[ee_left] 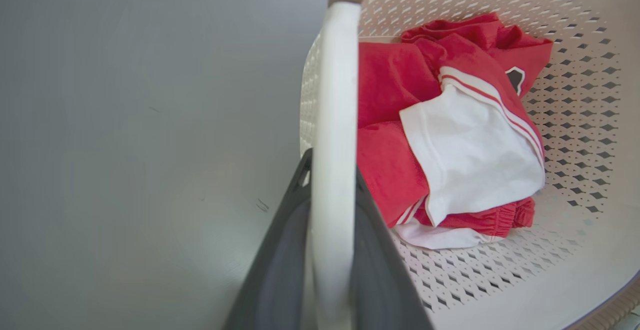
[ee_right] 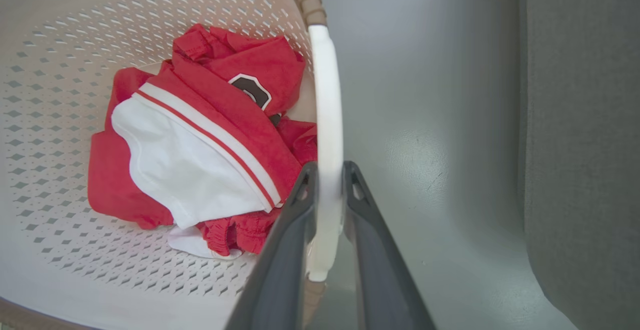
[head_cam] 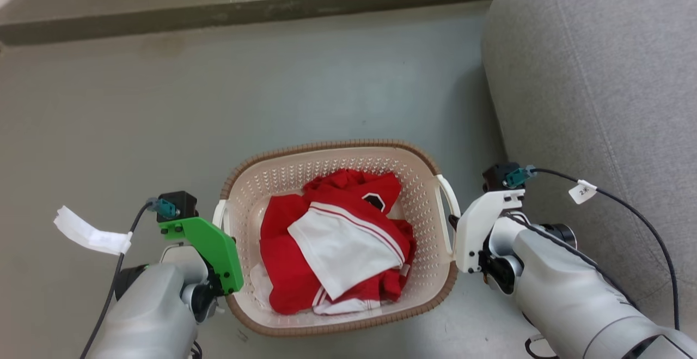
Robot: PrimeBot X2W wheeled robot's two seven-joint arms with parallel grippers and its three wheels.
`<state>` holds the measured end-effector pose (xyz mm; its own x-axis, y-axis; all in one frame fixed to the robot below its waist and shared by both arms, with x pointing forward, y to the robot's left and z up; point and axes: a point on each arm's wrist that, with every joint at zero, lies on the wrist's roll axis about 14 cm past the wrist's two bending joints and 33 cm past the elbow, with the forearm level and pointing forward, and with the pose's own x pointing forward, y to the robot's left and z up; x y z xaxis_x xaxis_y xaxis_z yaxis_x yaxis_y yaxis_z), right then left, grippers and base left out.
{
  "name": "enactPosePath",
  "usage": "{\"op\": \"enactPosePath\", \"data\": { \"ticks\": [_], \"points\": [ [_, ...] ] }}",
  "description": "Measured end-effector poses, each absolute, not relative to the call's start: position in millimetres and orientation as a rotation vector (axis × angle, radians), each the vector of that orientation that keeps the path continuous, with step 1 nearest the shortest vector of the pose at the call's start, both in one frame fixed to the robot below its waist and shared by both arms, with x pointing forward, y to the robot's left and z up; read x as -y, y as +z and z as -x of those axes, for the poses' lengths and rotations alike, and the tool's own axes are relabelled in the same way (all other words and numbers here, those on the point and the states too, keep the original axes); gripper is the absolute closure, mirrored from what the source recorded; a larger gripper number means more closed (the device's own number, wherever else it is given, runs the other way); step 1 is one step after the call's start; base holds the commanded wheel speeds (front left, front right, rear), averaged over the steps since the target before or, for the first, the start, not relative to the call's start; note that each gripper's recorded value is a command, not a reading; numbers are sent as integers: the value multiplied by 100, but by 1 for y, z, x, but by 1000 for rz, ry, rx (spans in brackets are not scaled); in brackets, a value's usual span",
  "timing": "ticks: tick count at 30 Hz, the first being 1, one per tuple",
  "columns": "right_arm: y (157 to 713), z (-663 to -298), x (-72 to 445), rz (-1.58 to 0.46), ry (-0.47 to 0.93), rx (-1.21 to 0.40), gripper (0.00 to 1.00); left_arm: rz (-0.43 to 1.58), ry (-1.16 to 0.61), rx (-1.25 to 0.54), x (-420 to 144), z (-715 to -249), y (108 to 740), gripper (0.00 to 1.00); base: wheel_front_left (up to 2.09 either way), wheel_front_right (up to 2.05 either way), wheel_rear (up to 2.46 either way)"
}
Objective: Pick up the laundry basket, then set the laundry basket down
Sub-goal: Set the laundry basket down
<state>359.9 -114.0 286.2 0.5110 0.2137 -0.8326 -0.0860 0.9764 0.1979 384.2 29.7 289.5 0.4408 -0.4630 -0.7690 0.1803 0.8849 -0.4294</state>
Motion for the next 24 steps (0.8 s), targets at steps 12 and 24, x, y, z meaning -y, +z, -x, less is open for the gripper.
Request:
{"op": "enactPosePath", "data": {
  "ticks": [12,24],
  "points": [
    [252,-382,112,-145,182,-1065,100,324,-384,-1084,-31,-406,251,100,0,0,0],
    [213,-410,111,-153,173,-1091,100,309,-385,-1094,-33,-435,211,100,0,0,0]
  ]
}}
